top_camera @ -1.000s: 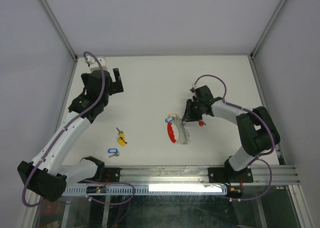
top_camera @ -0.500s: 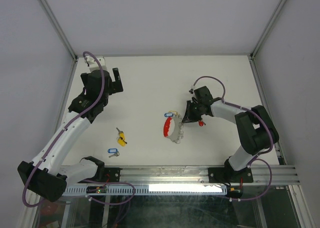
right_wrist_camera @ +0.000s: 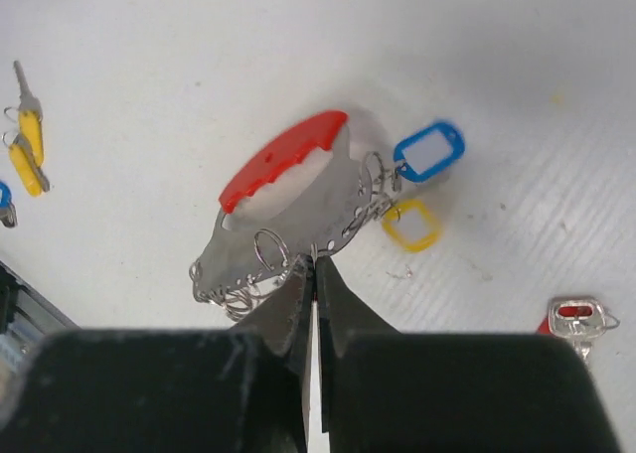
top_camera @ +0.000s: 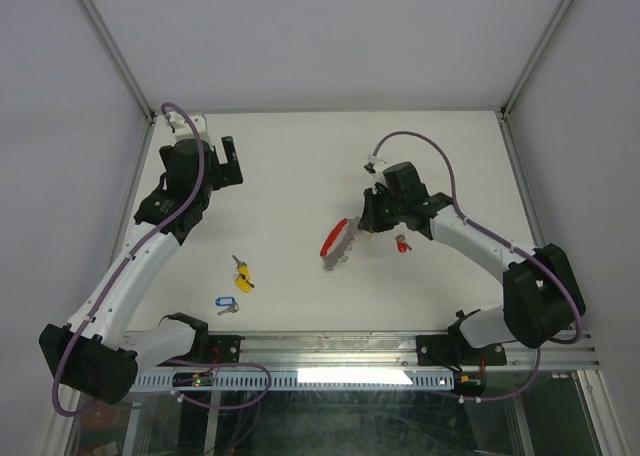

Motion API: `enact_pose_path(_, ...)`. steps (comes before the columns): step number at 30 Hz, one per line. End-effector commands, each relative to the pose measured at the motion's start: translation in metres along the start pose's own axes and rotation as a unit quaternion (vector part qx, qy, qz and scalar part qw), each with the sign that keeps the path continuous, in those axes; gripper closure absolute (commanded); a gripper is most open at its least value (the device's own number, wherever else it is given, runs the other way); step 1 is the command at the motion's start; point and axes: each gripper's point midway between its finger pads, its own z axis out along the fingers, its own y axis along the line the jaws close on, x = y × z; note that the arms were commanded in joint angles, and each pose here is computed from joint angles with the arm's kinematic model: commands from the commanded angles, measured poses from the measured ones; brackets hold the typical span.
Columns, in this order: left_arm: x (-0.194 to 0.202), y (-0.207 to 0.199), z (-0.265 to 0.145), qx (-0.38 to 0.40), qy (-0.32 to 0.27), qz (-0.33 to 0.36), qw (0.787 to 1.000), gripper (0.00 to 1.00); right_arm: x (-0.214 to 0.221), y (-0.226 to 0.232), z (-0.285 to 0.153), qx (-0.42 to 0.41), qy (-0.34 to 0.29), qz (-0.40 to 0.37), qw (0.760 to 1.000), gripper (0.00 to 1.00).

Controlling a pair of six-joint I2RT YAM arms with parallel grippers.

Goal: Put the keys on the keyring

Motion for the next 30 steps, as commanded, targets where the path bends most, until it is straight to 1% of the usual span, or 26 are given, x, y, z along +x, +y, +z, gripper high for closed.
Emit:
enact_pose_path(1, -0.023, -0.021, -0.007, 0.082, -0.040, -0.006, 0.996, 0.02, -0.046, 0.040, -0.032, 0.007, -0.074, -0.137, 0.988, 1.00)
enact_pose_path(4, -0.027, -0.034, -0.012, 0.122, -0.047, -0.005, 0.991, 0.03, -0.050, 0.056, -0.049, 0.057, -0.070, -0.227, 0.970, 1.00)
enact_pose_path(6, -0.031, -0.040, -0.017, 0.142, -0.055, -0.004, 0.988, 0.04, -0.066, 0.047, -0.068, 0.125, -0.095, -0.238, 0.959, 1.00)
enact_pose_path(8, -0.034, -0.046, -0.022, 0.164, -0.061, -0.003, 0.985, 0.04, -0.086, 0.035, -0.091, 0.180, -0.136, -0.221, 0.949, 1.00)
enact_pose_path(9, -0.036, -0.049, -0.025, 0.174, -0.066, -0.005, 0.983, 0.04, -0.092, 0.045, -0.098, 0.164, -0.147, -0.221, 0.950, 1.00)
enact_pose_path(11, -0.039, -0.056, -0.033, 0.200, -0.073, -0.013, 0.977, 0.04, -0.085, 0.090, -0.103, 0.058, -0.138, -0.252, 0.956, 1.00)
enact_pose_path(12, -0.041, -0.062, -0.039, 0.219, -0.076, -0.016, 0.973, 0.04, -0.084, 0.097, -0.109, 0.057, -0.141, -0.266, 0.952, 1.00)
enact_pose_path(14, -0.042, -0.067, -0.047, 0.237, -0.082, -0.020, 0.968, 0.04, -0.098, 0.079, -0.127, 0.116, -0.179, -0.234, 0.949, 1.00)
enact_pose_path(15, -0.040, -0.068, -0.050, 0.243, -0.083, -0.022, 0.966, 0.04, -0.100, 0.085, -0.132, 0.096, -0.190, -0.230, 0.950, 1.00)
enact_pose_path(16, -0.039, -0.069, -0.054, 0.249, -0.085, -0.024, 0.965, 0.03, -0.096, 0.101, -0.135, 0.050, -0.188, -0.234, 0.953, 1.00)
enact_pose_path(17, -0.038, -0.070, -0.057, 0.255, -0.084, -0.026, 0.963, 0.03, -0.089, 0.121, -0.136, 0.000, -0.179, -0.240, 0.954, 1.00)
enact_pose_path(18, -0.035, -0.072, -0.059, 0.262, -0.081, -0.028, 0.961, 0.02, -0.080, 0.131, -0.132, -0.023, -0.161, -0.257, 0.953, 1.00)
enact_pose_path(19, -0.034, -0.074, -0.061, 0.268, -0.080, -0.029, 0.960, 0.02, -0.076, 0.124, -0.130, 0.003, -0.149, -0.271, 0.951, 1.00)
enact_pose_path(20, -0.031, -0.076, -0.063, 0.274, -0.076, -0.030, 0.958, 0.02, -0.078, 0.102, -0.128, 0.065, -0.144, -0.268, 0.951, 1.00)
enact_pose_path(21, -0.028, -0.079, -0.065, 0.281, -0.072, -0.030, 0.957, 0.02, -0.084, 0.081, -0.131, 0.116, -0.154, -0.252, 0.948, 1.00)
enact_pose_path(22, -0.025, -0.081, -0.067, 0.285, -0.069, -0.031, 0.955, 0.02, -0.089, 0.070, -0.130, 0.124, -0.169, -0.234, 0.949, 1.00)
enact_pose_path(23, -0.022, -0.082, -0.069, 0.289, -0.067, -0.031, 0.954, 0.02, -0.089, 0.078, -0.127, 0.089, -0.173, -0.227, 0.954, 1.00)
enact_pose_path(24, -0.020, -0.083, -0.069, 0.290, -0.064, -0.031, 0.954, 0.02, -0.086, 0.100, -0.124, 0.043, -0.169, -0.228, 0.958, 1.00)
enact_pose_path(25, -0.017, -0.085, -0.068, 0.291, -0.060, -0.031, 0.954, 0.02, -0.077, 0.126, -0.119, 0.002, -0.159, -0.245, 0.956, 1.00)
enact_pose_path(26, -0.016, -0.086, -0.068, 0.293, -0.057, -0.031, 0.954, 0.02, -0.062, 0.147, -0.113, -0.018, -0.141, -0.281, 0.949, 1.00)
enact_pose_path(27, -0.015, -0.088, -0.068, 0.294, -0.054, -0.031, 0.954, 0.02, -0.051, 0.149, -0.105, 0.004, -0.124, -0.313, 0.941, 1.00)
enact_pose_path(28, -0.013, -0.090, -0.068, 0.299, -0.050, -0.030, 0.953, 0.03, -0.046, 0.137, -0.100, 0.044, -0.117, -0.319, 0.940, 1.00)
enact_pose_path(29, -0.013, -0.092, -0.069, 0.303, -0.049, -0.029, 0.951, 0.04, -0.049, 0.123, -0.097, 0.071, -0.124, -0.309, 0.940, 1.00)
enact_pose_path(30, -0.011, -0.092, -0.069, 0.304, -0.047, -0.029, 0.951, 0.04, -0.053, 0.118, -0.100, 0.068, -0.139, -0.293, 0.943, 1.00)
